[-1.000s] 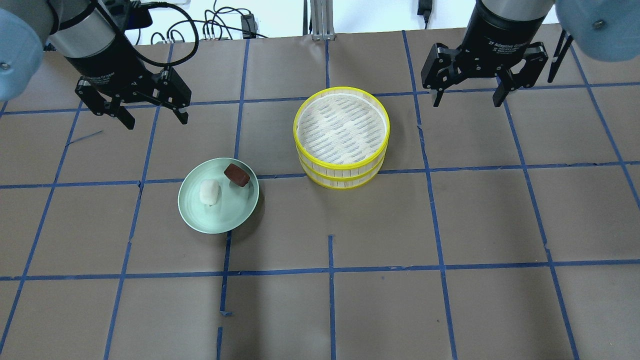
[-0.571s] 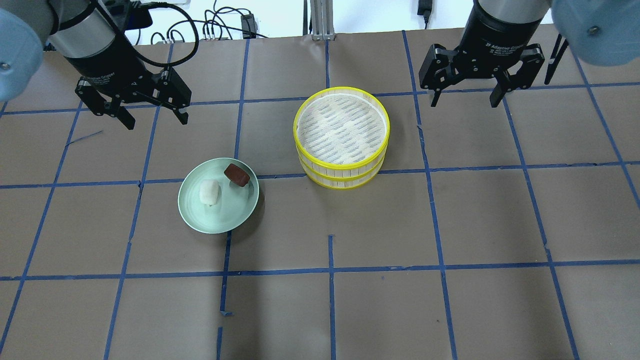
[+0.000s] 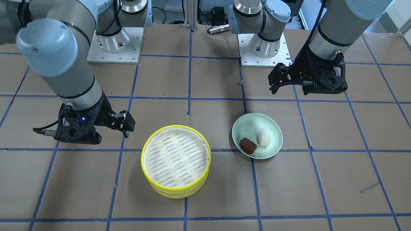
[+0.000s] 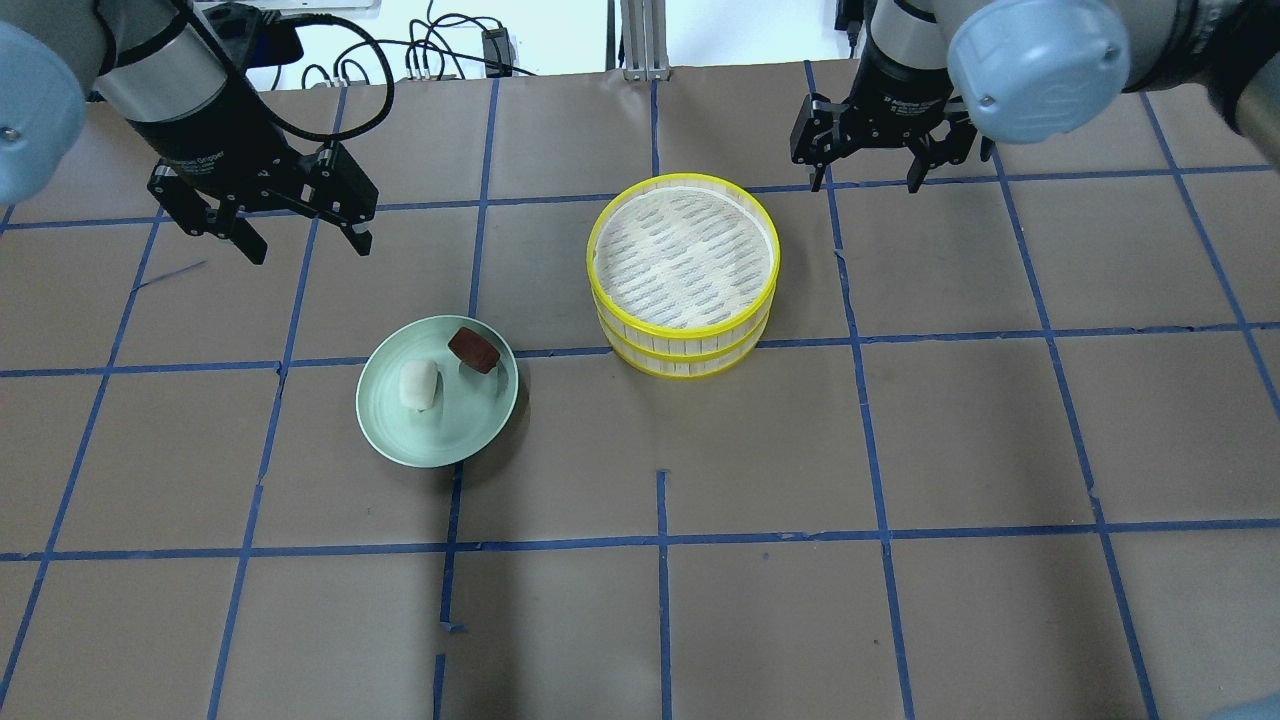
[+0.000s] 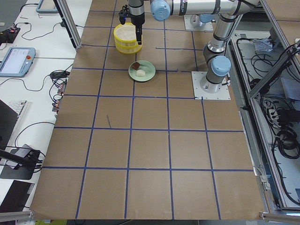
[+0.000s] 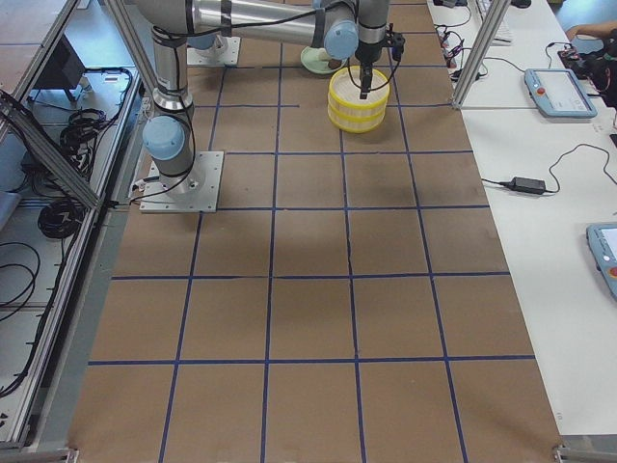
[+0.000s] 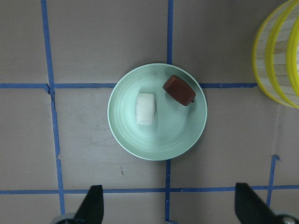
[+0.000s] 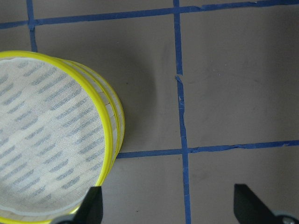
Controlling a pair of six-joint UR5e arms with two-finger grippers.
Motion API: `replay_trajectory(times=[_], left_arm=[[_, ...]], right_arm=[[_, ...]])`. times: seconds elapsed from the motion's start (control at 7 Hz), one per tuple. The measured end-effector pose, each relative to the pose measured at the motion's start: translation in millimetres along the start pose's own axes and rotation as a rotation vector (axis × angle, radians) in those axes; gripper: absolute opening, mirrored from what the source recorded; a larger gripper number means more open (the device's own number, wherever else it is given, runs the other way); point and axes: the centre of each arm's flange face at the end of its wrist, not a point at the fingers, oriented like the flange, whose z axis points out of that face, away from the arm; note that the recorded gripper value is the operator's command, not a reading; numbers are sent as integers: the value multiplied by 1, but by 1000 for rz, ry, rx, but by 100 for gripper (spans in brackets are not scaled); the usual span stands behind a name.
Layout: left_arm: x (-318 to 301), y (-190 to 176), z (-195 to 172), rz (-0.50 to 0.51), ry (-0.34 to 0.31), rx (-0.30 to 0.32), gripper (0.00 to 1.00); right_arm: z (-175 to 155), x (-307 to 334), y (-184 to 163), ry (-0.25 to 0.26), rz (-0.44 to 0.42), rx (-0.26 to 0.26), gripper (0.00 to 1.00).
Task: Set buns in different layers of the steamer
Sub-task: 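Move the left gripper toward the bowl while the right gripper reaches the steamer rim, then grasp the white bun with the left gripper while the right grips the top tier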
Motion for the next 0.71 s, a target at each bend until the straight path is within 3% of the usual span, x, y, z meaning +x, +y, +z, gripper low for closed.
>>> replay_trajectory(times=[0.43,0.71], left_arm=[[-7,-12,101,-1,-7,-25,100],[-11,-13,149,-4,-31,-62,99]], right_arm=[[79,-27,-18,-38,76,-43,100],[104,-40,-13,-58,95,-64,94]])
